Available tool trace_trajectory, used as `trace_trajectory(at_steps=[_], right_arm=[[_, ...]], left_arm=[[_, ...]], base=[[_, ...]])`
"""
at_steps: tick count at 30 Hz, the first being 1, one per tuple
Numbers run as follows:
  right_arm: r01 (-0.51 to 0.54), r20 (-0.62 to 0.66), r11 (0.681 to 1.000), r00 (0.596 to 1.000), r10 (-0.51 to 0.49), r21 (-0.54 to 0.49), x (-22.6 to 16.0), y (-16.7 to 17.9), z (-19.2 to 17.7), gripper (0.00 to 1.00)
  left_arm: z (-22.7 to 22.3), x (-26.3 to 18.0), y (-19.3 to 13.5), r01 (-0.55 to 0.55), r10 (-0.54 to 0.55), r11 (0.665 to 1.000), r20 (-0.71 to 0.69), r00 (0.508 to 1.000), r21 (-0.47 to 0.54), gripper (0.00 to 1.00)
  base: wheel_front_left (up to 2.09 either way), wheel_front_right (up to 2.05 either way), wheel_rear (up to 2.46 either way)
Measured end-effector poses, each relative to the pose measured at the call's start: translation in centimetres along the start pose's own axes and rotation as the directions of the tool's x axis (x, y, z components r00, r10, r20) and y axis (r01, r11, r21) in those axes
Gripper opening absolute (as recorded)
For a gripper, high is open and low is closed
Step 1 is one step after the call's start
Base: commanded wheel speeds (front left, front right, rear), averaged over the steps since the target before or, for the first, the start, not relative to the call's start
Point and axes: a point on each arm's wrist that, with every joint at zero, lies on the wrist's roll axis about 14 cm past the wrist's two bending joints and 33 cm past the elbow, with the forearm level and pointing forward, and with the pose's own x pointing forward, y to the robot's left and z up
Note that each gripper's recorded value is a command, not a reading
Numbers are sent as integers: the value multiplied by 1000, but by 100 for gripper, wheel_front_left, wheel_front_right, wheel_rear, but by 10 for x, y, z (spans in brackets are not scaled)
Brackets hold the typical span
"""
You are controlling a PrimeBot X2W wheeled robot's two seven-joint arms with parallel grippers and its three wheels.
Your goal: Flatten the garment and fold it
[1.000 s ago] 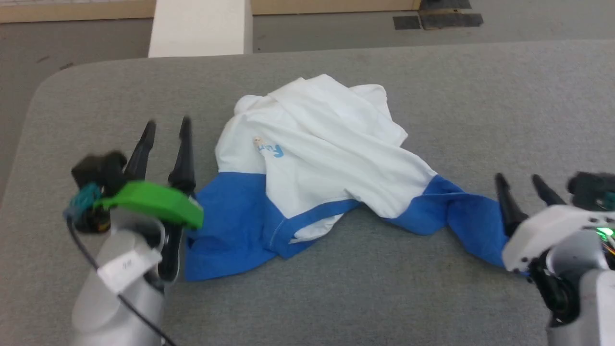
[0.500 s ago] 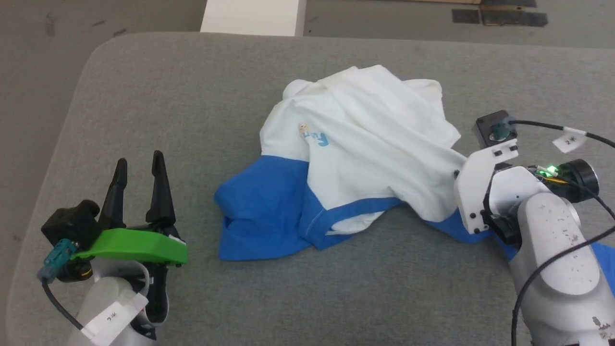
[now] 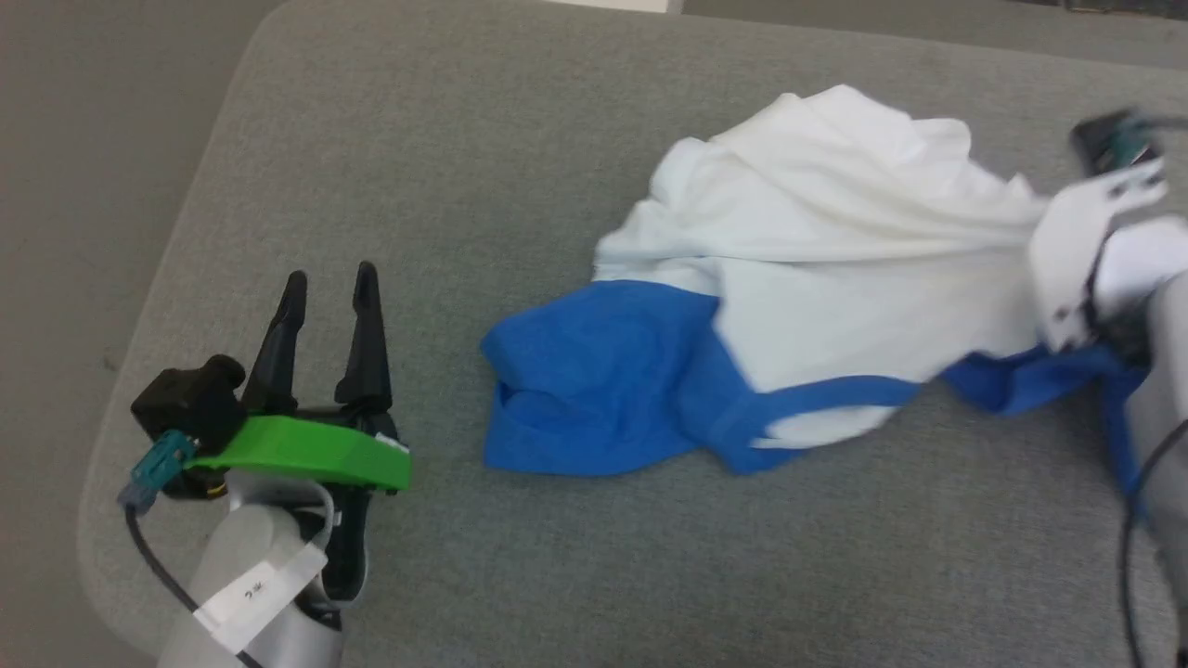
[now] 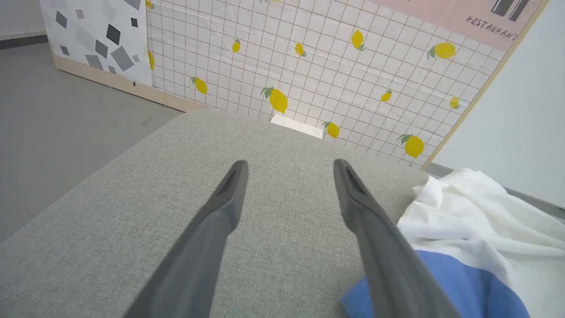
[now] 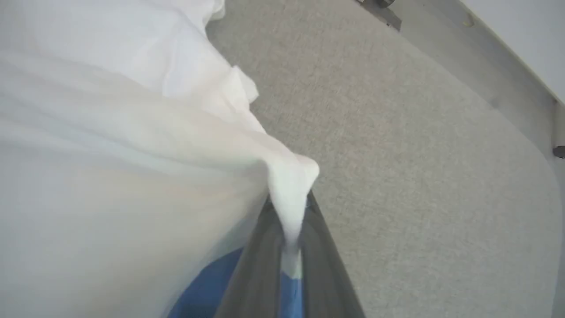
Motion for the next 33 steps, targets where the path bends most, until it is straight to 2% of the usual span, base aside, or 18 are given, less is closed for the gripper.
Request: trace_trajectory(at_steps=[3,7,8,9,12,15,17,19,21,24,27,30,33], right_arm=[[49,117,999,992,-48,-9,3,-18,48,0],[48,245,999,968,-46,-3,10,-16,93,0],[42,243,999,969,-39,-5,15,-11,94,21],[34,222,999,975,-29,-16,22,-6,89,100],[2,206,1000,979,1,-16,34,7,84,100],[-31,282,999,959,18,41,28,10,97,100],[-64,380,993,925,20,103,15,9,115,100],[-98,492,983,870,8,158,-3,7,131,100],[-135,559,971,829,3,196,-18,9,133,100],[-189,612,945,791,-15,268,-38,13,116,100],[-199,650,910,754,-96,364,-64,-1,89,100],[-174,635,884,755,-163,434,-81,-17,55,100],[-125,580,865,786,-213,487,-92,-29,11,100]], left_arm=[[-3,2,2,-2,2,1000,-7,1000,0,100],[-12,1,12,-24,24,1000,-36,999,8,100],[-14,0,15,-34,34,999,-42,999,12,100],[-16,-1,19,-45,46,999,-49,998,15,100],[-20,-5,29,-74,75,997,-66,995,25,100],[-19,-7,30,-73,75,997,-67,995,26,100],[-18,-9,29,-71,73,997,-65,995,26,100],[-16,-11,26,-63,64,998,-62,996,24,100],[-15,-13,21,-48,49,999,-67,997,17,100],[-19,-17,7,-13,13,1000,-103,995,-1,100],[-28,-21,-14,36,-41,999,-164,986,-33,100],[-40,-25,-37,90,-102,994,-240,965,-59,100],[-55,-31,-62,146,-163,986,-338,927,-75,100]], base=[[0,0,0],[0,0,0],[0,0,0],[0,0,0],[0,0,0],[0,0,0],[0,0,0],[0,0,0],[0,0,0],[0,0,0],[0,0,0],[0,0,0],[0,0,0]])
